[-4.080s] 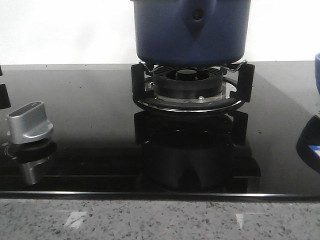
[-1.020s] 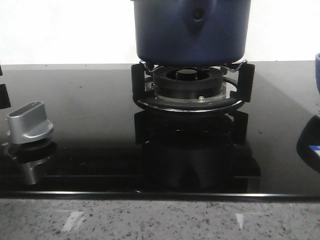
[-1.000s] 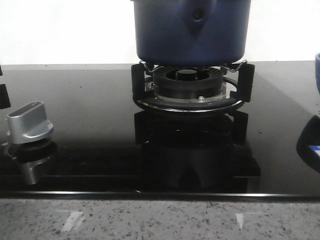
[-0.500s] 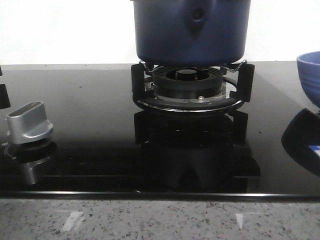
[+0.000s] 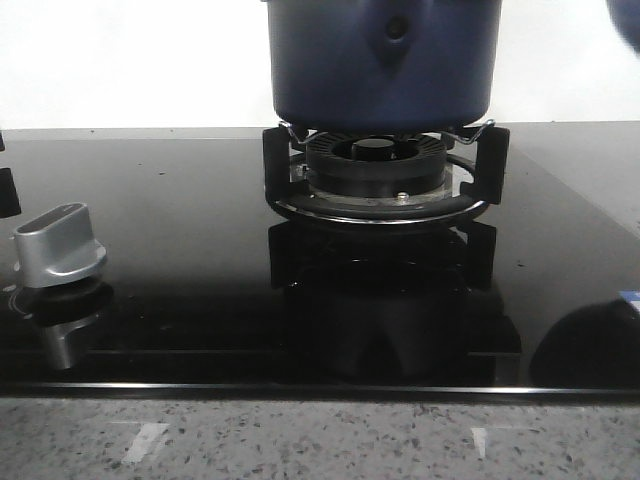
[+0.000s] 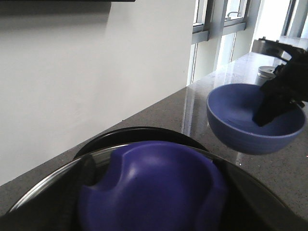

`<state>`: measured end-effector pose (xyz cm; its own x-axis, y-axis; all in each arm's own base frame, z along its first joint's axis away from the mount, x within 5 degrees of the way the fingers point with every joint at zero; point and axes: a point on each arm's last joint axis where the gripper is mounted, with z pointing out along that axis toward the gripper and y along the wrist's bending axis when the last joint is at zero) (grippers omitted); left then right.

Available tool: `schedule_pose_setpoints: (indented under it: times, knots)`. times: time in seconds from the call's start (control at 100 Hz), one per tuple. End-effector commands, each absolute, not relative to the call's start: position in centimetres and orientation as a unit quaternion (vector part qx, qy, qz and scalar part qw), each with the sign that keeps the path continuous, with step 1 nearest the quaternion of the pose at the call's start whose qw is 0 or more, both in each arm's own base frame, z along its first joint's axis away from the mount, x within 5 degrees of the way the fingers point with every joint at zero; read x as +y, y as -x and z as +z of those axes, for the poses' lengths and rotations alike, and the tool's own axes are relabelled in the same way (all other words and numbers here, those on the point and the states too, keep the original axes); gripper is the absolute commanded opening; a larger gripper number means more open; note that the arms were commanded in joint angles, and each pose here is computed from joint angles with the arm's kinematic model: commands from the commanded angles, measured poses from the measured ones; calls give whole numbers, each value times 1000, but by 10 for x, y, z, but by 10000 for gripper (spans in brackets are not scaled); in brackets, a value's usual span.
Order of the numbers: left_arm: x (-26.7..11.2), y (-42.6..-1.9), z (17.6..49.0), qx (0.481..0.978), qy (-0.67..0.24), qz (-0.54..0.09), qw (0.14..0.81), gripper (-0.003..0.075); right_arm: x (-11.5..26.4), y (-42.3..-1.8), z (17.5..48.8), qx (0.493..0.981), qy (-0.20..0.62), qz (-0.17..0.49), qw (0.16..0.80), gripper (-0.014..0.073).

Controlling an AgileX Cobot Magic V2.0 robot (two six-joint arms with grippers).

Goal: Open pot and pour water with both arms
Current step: 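Lift the blue bowl with the right gripper toward the open pot, then tilt the blue bowl over the pot with the right gripper to pour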

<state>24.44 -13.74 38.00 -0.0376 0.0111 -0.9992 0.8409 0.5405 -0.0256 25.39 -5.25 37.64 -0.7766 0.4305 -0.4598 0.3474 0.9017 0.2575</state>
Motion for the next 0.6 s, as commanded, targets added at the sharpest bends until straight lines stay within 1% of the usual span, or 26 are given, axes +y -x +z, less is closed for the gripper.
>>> schedule_pose_setpoints:
  times: [0.0, 0.08, 0.21, 0.4, 0.59]
  knots:
    - [-135, -234, 407, 596, -315, -375, 636, 274, -48, -250, 414, 919, -193, 97, 329, -68]
    - [-134, -234, 407, 596, -314, -374, 637, 274, -43, -249, 431, 914, -182, 102, 348, -68]
    - [-134, -235, 408, 593, -310, -376, 641, 274, -34, -248, 450, 911, -159, 107, 366, -66]
    - [-134, -235, 410, 589, -302, -383, 645, 274, -19, -261, 459, 923, -122, 119, 345, -66]
    - [-134, -234, 410, 587, -304, -386, 644, 274, 1, -274, 471, 920, -90, 138, 357, -66]
